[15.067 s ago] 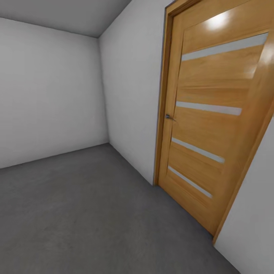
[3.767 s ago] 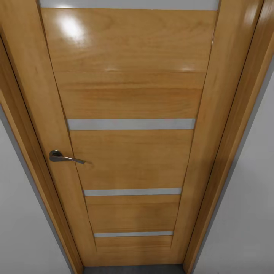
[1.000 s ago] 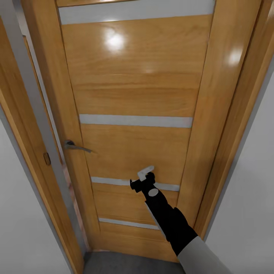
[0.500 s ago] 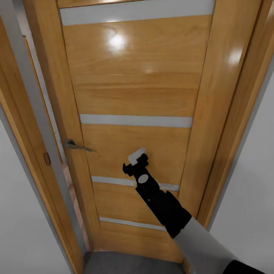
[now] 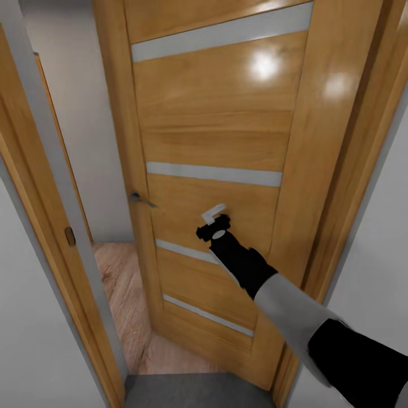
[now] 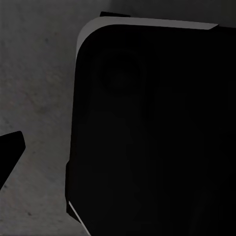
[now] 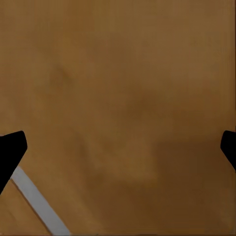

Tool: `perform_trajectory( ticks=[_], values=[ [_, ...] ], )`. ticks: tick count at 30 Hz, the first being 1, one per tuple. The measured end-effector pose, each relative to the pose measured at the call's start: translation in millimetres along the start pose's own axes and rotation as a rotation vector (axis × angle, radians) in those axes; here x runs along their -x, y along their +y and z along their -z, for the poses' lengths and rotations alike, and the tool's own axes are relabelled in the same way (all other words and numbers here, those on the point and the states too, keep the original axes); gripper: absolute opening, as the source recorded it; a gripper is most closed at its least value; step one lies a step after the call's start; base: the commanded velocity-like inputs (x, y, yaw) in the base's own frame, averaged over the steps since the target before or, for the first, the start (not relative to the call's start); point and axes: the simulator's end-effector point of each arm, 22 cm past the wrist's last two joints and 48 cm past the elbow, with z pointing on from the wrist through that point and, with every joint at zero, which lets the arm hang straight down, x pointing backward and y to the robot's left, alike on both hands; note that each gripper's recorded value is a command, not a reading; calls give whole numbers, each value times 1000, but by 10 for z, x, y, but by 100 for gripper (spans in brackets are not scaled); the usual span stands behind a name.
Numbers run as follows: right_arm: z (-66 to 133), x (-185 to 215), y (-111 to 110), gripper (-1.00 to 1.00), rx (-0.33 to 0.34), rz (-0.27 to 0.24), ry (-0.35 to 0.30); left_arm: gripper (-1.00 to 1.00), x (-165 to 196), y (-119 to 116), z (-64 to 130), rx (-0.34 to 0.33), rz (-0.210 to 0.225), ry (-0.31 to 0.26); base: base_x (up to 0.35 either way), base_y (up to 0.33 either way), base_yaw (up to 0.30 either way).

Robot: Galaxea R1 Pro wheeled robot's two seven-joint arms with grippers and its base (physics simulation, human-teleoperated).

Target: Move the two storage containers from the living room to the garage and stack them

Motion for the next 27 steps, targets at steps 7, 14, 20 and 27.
perform_trajectory(
  ticks=[7, 14, 20, 27],
  values=[
    [-163, -151, -214, 100, -41, -9, 33, 100, 1, 0, 0, 0, 0, 0, 0, 0, 0],
    [1, 344, -326, 100, -80, -30, -53, 100, 1, 1, 0, 0, 0, 0, 0, 0, 0],
    [234, 746, -219, 100, -16, -109, -90, 100, 1, 0, 0, 0, 0, 0, 0, 0, 0],
    [225, 710, -186, 100, -3, -104, -68, 100, 4, 12, 0, -2, 0, 0, 0, 0, 0]
  ],
)
